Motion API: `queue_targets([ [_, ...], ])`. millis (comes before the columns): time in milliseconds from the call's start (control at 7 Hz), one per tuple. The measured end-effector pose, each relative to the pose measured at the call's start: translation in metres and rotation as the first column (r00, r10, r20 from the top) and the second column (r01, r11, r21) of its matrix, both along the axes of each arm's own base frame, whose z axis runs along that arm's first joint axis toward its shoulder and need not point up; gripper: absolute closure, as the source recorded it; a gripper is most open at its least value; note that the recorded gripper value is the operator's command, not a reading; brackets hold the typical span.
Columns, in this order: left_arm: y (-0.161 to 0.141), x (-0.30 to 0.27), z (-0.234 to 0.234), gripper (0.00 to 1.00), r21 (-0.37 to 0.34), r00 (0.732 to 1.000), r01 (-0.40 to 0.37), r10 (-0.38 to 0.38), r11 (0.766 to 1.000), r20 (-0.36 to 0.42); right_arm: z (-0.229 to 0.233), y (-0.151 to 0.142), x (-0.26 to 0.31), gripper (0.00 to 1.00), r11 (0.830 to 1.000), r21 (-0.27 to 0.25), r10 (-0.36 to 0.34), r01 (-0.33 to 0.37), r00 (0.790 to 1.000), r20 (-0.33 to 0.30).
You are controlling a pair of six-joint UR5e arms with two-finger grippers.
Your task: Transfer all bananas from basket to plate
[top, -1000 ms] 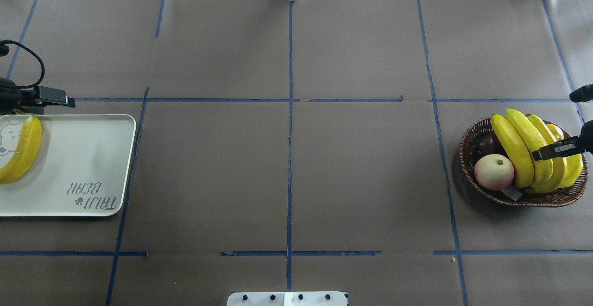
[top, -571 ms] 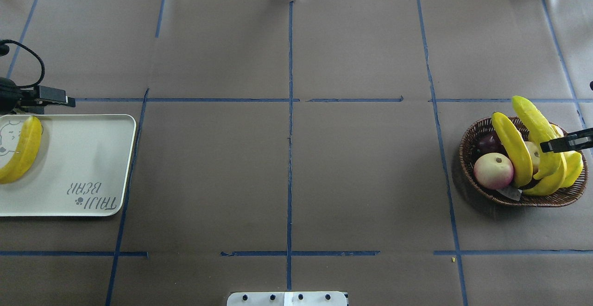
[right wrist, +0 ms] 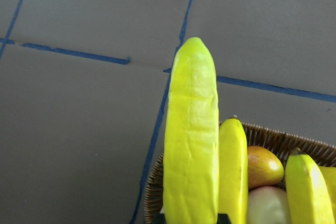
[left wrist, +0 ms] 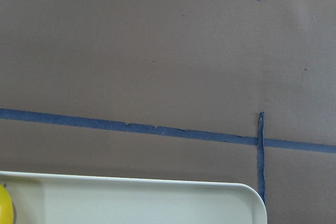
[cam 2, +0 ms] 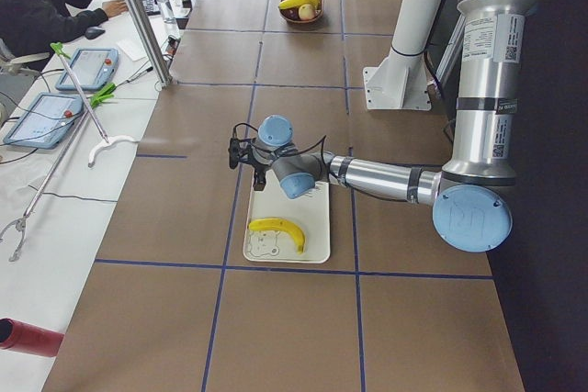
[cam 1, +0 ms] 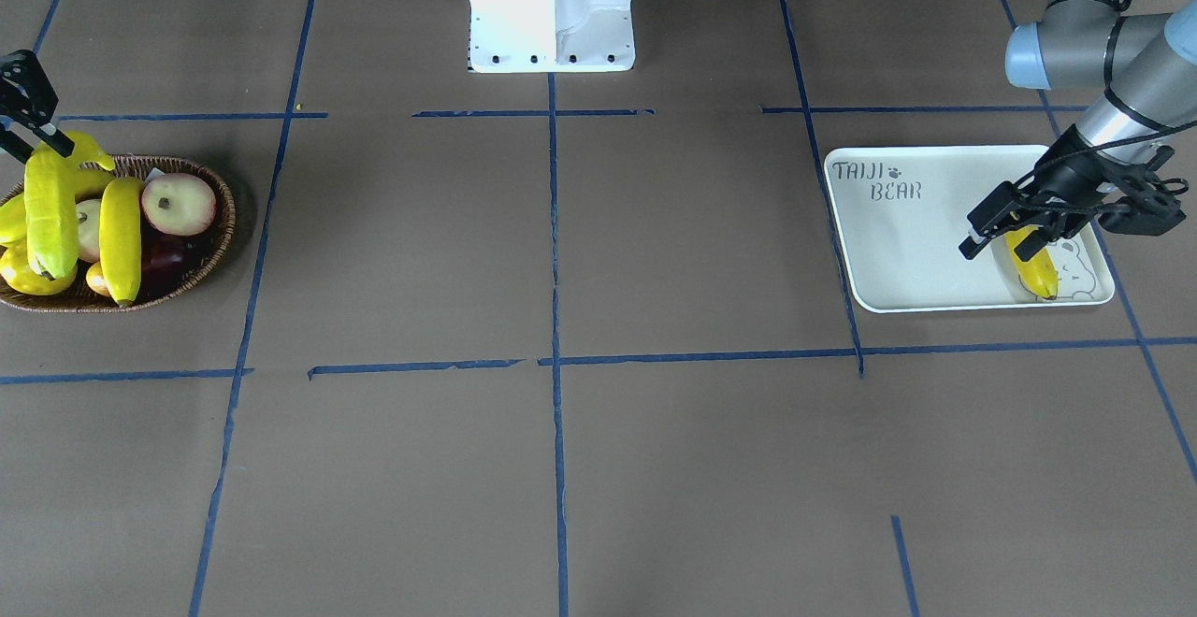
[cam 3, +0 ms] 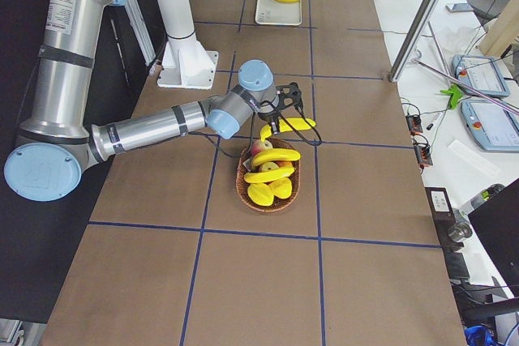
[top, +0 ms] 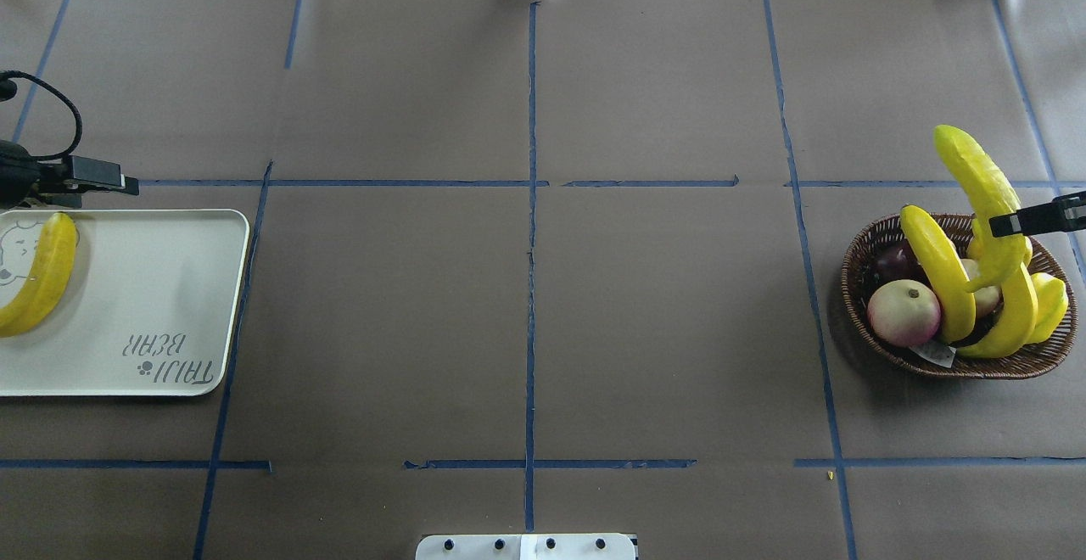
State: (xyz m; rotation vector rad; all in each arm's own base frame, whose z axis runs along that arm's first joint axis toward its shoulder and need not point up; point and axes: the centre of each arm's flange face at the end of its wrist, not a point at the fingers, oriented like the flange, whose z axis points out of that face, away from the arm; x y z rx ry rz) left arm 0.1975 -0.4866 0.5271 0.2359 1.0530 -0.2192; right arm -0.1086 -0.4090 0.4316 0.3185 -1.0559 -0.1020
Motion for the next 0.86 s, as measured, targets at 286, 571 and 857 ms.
queue_targets([
  [286, -0.016, 0.013, -0.028, 0.00, -0.034, 0.998, 0.036, -0.038, 0.999, -0.054, -0.057, -0.041, -0.035, 0.99, 0.993, -0.112, 0.061, -0.047, 0.991, 0.119],
  [571, -0.036, 0.056, -0.095, 0.00, -0.120, 0.979, 0.064, -0.086, 0.991, -0.183, -0.139, -0.056, -0.093, 0.99, 0.975, -0.214, 0.111, -0.060, 0.965, 0.236],
  [857, -0.040, 0.110, -0.181, 0.00, -0.220, 0.939, 0.037, -0.109, 0.975, -0.327, -0.190, -0.030, -0.174, 0.99, 0.962, -0.249, 0.199, -0.113, 0.913, 0.355],
])
